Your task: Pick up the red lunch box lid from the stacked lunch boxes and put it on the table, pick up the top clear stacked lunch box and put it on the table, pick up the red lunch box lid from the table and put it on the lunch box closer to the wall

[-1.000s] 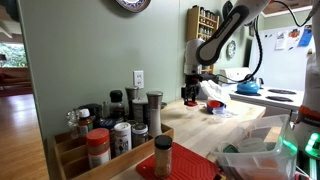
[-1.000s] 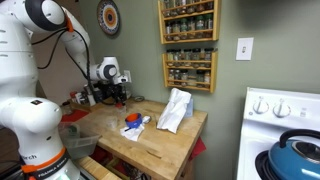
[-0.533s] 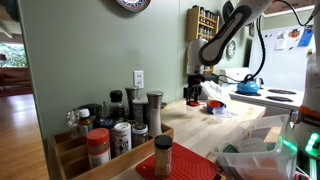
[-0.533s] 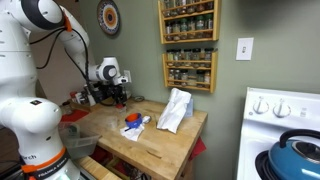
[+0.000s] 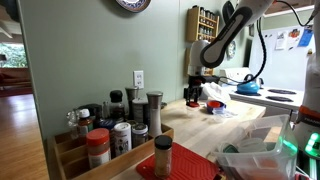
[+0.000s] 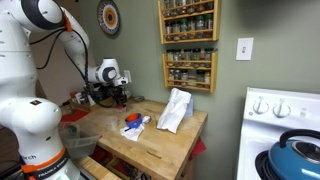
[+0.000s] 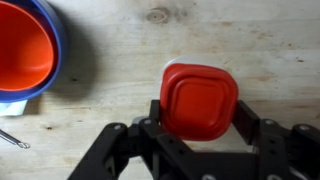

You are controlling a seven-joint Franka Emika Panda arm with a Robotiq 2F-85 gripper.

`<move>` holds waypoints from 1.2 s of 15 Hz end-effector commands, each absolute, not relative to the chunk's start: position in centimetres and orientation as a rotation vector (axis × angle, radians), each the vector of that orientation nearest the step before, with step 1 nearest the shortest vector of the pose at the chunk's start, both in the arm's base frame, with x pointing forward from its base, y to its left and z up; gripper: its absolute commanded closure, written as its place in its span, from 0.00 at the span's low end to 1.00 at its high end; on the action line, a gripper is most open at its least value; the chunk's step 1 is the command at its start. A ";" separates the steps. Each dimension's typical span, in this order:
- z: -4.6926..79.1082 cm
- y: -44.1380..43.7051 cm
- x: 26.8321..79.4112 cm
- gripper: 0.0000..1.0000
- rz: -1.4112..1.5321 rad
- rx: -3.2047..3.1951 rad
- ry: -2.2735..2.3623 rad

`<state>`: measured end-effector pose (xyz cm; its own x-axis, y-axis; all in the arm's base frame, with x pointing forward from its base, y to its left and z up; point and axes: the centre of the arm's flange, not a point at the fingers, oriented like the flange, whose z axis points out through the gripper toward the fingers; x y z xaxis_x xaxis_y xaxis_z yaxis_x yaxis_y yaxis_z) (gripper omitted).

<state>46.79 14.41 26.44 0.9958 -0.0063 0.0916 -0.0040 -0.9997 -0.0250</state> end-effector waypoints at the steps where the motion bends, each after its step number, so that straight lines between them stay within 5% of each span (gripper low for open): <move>1: 26.0 13.8 45.9 0.53 -0.144 -3.103 -0.002; 18: 24.7 14.1 46.4 0.53 -0.135 -3.111 0.009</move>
